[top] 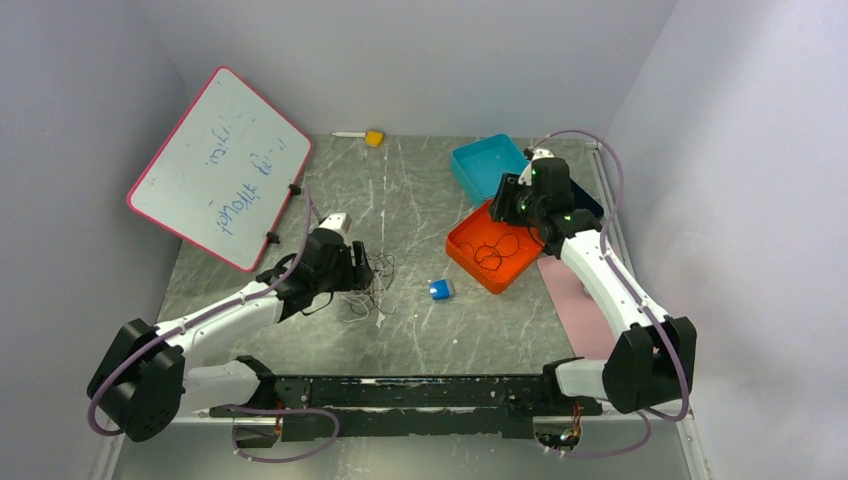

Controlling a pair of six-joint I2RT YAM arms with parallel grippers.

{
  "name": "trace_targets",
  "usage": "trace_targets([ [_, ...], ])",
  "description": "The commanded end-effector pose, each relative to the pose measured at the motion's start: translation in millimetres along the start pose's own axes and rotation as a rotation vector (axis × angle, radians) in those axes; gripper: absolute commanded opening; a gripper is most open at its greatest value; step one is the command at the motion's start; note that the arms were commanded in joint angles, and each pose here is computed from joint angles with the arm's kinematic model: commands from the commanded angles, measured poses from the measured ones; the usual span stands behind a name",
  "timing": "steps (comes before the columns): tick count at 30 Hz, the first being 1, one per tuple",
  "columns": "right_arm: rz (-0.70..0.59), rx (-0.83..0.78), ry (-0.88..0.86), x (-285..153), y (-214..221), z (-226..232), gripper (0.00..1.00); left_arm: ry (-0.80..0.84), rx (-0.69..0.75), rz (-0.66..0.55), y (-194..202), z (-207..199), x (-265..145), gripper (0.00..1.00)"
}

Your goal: Untangle the cables

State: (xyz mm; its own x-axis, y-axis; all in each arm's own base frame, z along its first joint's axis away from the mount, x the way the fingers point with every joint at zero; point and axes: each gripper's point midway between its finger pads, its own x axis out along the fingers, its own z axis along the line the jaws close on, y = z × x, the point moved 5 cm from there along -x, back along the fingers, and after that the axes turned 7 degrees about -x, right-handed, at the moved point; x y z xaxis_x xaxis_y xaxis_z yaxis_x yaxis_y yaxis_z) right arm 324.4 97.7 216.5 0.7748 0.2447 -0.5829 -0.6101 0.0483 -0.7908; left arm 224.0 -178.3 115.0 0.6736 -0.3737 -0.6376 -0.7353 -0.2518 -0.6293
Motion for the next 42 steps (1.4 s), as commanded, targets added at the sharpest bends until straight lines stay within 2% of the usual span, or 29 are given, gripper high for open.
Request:
trace_targets([
  [1,0.008,-0.043,-0.183,2.7,-4.5,24.1,0.51,0.028,-0.006,-0.016,-9.3,-10.0,-5.9,0.69],
  [11,0.134,-0.224,-0.464,29.9,45.0,145.6,0.51,-0.001,0.005,-0.01,-4.1,-2.3,-3.5,0.67],
  [16,0.167,-0.256,-0.52,52.2,66.3,182.2,0.51,-0.021,0.018,0.014,4.7,4.3,3.8,0.66],
  [29,0.151,-0.37,-0.603,105.9,87.9,208.2,0.55,-0.109,0.058,0.09,26.4,24.4,26.8,0.48],
  [42,0.173,-0.445,-0.616,149.9,98.4,216.6,0.56,-0.125,0.075,0.11,29.6,26.9,33.9,0.44],
])
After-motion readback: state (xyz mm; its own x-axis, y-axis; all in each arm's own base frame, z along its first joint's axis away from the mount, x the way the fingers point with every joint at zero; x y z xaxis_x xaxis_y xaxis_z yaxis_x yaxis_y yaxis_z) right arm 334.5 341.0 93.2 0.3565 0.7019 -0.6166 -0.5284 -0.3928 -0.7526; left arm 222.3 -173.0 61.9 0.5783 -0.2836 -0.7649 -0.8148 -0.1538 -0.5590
